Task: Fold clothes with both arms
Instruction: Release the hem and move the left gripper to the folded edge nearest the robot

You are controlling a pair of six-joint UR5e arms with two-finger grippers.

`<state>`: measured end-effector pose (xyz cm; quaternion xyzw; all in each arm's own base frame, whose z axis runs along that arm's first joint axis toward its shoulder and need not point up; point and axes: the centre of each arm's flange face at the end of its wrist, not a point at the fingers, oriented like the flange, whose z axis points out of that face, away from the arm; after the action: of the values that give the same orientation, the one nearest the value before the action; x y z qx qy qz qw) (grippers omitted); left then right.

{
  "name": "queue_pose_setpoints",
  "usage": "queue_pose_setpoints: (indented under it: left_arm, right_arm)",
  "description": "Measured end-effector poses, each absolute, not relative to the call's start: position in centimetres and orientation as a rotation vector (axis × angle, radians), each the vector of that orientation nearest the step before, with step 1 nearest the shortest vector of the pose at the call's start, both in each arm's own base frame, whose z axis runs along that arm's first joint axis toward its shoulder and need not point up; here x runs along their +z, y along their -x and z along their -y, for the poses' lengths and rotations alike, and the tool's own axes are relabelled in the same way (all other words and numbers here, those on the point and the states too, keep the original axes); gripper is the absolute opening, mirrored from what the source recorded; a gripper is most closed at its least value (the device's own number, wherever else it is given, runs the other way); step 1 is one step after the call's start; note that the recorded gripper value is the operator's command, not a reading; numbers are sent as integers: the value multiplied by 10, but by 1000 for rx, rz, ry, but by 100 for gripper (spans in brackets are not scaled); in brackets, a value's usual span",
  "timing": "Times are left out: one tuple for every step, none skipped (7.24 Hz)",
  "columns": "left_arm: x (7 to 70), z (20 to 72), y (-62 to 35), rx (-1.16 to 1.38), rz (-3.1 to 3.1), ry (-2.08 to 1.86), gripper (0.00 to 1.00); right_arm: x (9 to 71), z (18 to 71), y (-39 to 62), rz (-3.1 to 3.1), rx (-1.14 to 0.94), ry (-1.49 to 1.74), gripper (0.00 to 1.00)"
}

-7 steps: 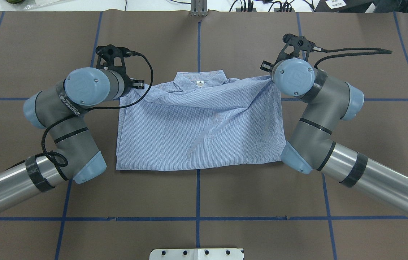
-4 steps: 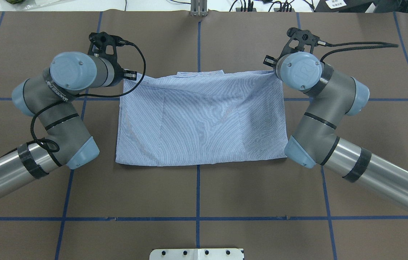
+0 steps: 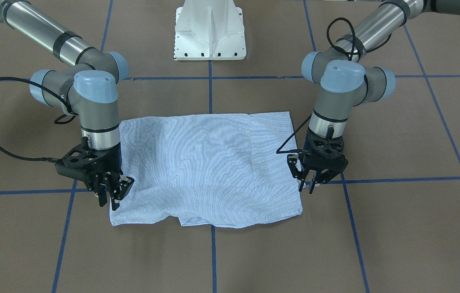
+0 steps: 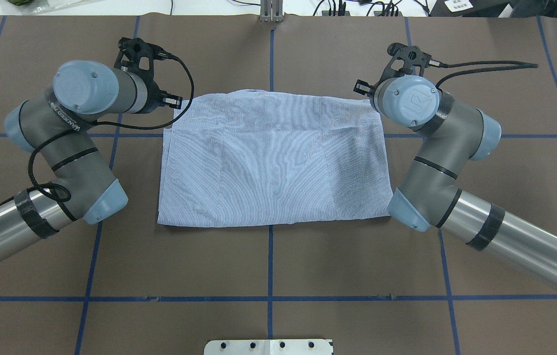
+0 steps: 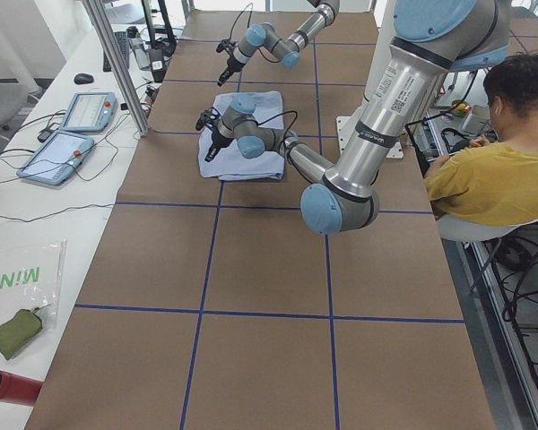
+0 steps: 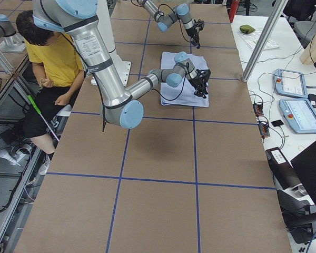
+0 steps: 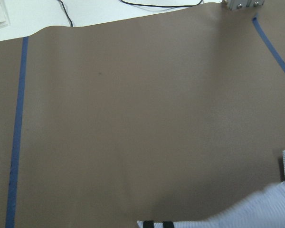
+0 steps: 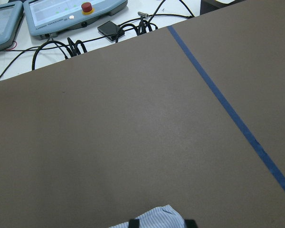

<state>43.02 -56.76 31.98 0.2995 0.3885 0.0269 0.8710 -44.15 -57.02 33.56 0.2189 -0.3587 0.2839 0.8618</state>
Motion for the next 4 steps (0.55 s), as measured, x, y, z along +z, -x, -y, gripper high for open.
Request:
queue_pose_setpoints:
  left_arm:
    - [321, 555, -423, 108, -849, -613, 100]
    - [326, 535, -410, 134, -887, -606, 100]
    - [333, 512, -397, 131, -924, -596, 100]
    - [345, 479, -393, 119, -969, -569, 100]
  right_arm:
    - [325, 568, 426, 789, 570, -432, 100]
    - [321, 561, 407, 820, 556, -413, 100]
    - [322, 552, 392, 837, 550, -408, 100]
    - [322, 546, 385, 845, 548, -409, 100]
